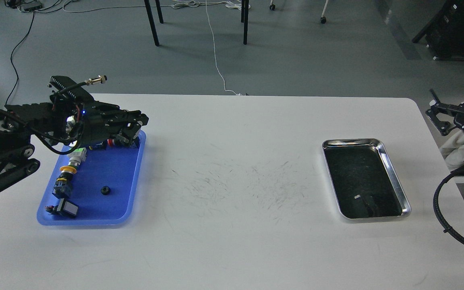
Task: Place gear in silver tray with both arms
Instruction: 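Lift the gear and carry it toward the silver tray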
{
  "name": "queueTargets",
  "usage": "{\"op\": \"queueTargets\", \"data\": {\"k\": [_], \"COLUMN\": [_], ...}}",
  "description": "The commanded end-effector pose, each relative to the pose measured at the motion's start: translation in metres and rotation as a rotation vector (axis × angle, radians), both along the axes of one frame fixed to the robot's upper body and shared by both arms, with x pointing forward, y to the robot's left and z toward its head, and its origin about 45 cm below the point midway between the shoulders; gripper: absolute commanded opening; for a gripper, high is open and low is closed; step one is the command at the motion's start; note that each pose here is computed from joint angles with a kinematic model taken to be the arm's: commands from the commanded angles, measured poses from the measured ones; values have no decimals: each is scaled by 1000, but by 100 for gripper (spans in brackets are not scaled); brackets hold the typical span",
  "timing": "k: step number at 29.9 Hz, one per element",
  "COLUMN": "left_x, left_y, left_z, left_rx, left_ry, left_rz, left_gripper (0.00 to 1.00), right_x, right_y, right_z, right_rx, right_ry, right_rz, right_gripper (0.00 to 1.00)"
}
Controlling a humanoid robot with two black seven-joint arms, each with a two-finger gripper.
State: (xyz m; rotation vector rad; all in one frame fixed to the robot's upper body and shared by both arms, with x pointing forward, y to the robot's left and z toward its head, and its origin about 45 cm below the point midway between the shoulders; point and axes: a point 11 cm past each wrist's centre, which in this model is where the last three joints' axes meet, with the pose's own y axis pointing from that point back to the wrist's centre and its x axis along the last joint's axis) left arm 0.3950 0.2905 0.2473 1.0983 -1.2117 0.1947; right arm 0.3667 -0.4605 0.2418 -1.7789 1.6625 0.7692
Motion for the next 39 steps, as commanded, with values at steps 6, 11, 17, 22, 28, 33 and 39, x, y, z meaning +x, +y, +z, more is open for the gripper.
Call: {"op": "queueTargets", "data": {"k": [6, 11, 17, 22, 28, 33, 39], "left_x": [2, -12, -34, -46, -17, -1, -13], "left_y": [-97, -174, -247, -298, -284, -264, -261], "left_z": [11, -7, -41, -52, -69, -81, -99], "left_rx": [-39, -85, -101, -136, -130, -129, -146], "left_ry": [6, 41, 107, 138, 115, 107, 145], "left_rz": [-139, -235, -318, -354, -239, -151, -133], "left_gripper": [5, 5, 5, 5, 5, 5, 5], "right_x": [0, -1, -1, -2, -2, -2, -3], "right_y": [-2, -3, -3, -3, -4, -4, -4], "right_z": [2, 1, 0, -2, -1, -1, -2], "right_rx": [-1, -1, -2, -1, -1, -1, -1], "right_ry": [-4, -1, 3, 8, 7, 7, 8], "right_rz": [-4, -6, -9, -10, -12, -12, -13], "right_gripper": [99, 99, 99, 99, 99, 99, 99]}}
